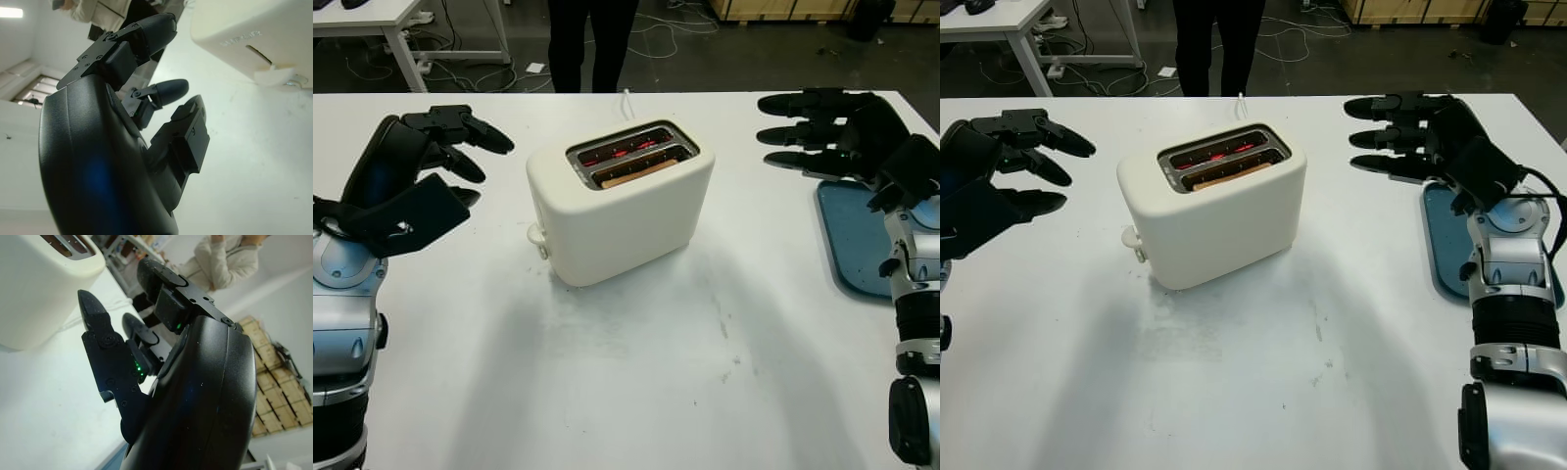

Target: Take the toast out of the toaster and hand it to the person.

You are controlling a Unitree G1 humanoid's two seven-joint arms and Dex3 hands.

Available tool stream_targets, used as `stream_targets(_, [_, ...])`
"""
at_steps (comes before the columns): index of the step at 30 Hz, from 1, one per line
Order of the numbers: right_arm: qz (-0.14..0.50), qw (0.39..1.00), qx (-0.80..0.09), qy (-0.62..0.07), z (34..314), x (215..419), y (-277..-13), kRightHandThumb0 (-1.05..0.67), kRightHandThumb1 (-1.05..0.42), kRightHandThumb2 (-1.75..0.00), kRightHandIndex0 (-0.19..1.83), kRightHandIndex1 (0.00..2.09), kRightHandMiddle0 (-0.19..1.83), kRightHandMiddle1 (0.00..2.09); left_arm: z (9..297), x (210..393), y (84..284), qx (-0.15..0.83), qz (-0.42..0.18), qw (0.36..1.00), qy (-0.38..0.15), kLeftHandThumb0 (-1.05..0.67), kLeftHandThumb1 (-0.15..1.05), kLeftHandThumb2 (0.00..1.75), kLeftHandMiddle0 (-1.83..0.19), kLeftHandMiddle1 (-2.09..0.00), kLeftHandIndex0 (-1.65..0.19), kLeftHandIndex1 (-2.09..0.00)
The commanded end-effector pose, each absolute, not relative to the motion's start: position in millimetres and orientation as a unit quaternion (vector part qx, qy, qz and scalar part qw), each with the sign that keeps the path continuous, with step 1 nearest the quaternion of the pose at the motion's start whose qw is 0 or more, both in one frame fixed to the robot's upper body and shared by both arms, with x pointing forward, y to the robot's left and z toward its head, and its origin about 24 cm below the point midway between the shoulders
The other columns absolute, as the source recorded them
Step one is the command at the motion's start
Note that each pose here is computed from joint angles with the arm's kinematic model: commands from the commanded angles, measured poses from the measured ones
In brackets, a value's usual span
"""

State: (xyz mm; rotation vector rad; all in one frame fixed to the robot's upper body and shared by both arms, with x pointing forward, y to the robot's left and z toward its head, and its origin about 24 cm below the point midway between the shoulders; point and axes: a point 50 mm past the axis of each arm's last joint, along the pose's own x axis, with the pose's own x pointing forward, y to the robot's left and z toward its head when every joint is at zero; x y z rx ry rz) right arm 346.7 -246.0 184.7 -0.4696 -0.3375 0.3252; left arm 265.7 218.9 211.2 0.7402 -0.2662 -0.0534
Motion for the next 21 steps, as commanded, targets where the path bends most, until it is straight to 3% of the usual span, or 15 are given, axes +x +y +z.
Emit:
stream_targets(1, [0.156,0.944,-0.237,-0.170,188.3,345.9,-245.3,-0.21,-0.76,0.00,0.92,0.00,0.83,0.00,215.4,265.5,218.2,0.365,-0.023,0.920,-0.141,0.56,0.92,0.06,-0.68,-1.10,-0.69,-0.75])
stream_targets(21, [0.161,0.943,-0.231,-0.177,185.8,345.9,-244.9,-0.25,-0.76,0.00,0.94,0.01,0.84,0.00,217.3,266.4,218.6,0.366,-0.024,0.919,-0.143,0.57,0.92,0.03,-0.72,-1.10,-0.72,-0.75])
